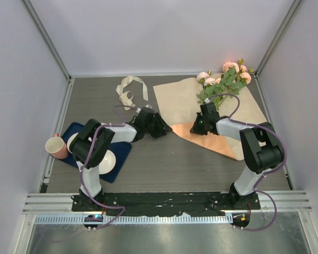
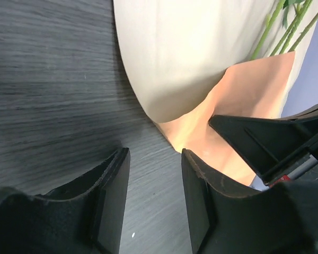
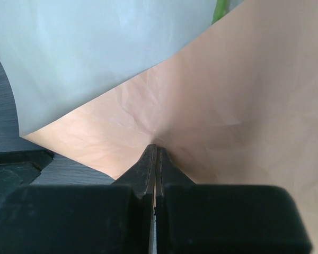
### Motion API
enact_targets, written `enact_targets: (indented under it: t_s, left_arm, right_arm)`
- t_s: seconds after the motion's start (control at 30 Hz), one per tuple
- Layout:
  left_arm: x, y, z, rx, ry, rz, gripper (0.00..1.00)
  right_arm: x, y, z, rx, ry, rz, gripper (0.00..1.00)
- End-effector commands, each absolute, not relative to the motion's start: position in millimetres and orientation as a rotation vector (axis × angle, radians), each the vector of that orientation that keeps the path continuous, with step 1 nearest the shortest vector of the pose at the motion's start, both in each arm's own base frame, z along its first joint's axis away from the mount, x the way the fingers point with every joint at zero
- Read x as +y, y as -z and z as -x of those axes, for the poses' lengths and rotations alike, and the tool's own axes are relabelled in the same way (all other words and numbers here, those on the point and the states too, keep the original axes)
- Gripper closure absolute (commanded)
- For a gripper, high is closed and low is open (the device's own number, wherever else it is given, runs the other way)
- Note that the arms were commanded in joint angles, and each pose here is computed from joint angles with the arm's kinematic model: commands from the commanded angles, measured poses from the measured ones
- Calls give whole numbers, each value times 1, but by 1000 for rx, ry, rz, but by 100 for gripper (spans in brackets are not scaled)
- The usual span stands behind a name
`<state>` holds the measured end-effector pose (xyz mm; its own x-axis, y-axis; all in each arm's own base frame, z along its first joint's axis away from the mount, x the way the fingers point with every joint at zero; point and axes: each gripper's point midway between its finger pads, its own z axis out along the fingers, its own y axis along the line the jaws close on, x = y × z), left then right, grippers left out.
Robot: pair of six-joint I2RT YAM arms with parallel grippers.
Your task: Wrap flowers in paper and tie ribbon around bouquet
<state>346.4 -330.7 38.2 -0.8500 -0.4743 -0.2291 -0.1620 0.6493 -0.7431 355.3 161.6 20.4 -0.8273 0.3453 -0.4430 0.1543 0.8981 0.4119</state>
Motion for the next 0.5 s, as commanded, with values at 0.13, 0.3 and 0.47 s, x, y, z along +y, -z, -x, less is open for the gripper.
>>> enact_targets:
  t_s: [0.13,0.3,0.47]
  left_arm:
    - [-330,-27,-367,2344,949,538,55]
    - [-331,-25,-370,2337,928,539,67]
    - [-330,-35,-379,2297,891,492,78]
  right_arm:
    - [165,-13,-353,2566,-506,-332,99]
    - [166,-14,-355,2557,-511,-339,100]
    - [164,-12,-355,2559,-517,-374,99]
